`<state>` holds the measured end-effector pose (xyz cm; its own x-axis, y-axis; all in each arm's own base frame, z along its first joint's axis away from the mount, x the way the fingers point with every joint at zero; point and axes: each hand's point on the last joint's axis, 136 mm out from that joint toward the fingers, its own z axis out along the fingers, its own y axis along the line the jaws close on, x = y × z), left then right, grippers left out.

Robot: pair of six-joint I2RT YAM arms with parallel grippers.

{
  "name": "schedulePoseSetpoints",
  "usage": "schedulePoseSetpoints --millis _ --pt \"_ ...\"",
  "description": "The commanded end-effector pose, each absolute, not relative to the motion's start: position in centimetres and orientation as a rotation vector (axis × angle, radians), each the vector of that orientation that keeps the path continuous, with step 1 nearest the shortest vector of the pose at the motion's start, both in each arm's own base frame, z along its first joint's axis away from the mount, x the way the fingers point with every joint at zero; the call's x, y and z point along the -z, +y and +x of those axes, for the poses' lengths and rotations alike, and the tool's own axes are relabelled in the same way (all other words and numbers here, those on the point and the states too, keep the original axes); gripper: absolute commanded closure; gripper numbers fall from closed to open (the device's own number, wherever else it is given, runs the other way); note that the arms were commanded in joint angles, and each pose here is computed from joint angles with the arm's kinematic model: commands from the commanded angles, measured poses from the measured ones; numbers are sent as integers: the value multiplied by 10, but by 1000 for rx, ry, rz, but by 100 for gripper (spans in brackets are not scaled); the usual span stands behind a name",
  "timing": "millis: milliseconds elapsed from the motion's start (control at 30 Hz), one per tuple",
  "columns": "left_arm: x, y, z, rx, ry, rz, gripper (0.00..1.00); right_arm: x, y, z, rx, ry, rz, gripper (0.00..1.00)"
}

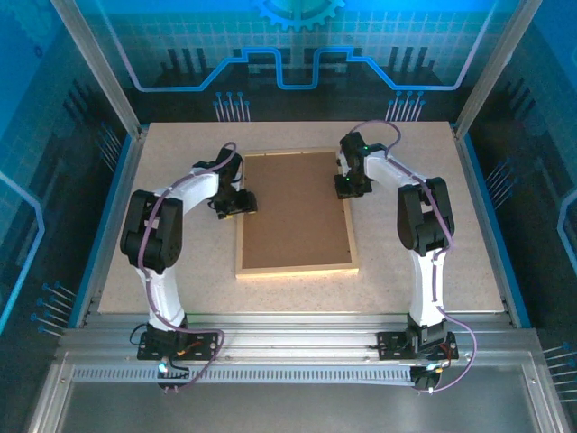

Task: Put the photo into the frame

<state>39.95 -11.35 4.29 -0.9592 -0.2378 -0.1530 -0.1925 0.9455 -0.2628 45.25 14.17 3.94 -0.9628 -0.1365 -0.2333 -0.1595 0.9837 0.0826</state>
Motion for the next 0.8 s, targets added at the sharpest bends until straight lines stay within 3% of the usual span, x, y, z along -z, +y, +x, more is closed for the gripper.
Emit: schedulePoseSetpoints --millis 0,333,767 --pt "-86 -115 414 567 2782 -376 34 -35 153 452 -184 2906 -266 78" --pt "-110 -76 397 475 2701 -466 34 -38 147 452 -171 2907 -236 78" --pt "-69 -84 278 451 2850 -547 34 -34 143 449 -138 2915 -229 78"
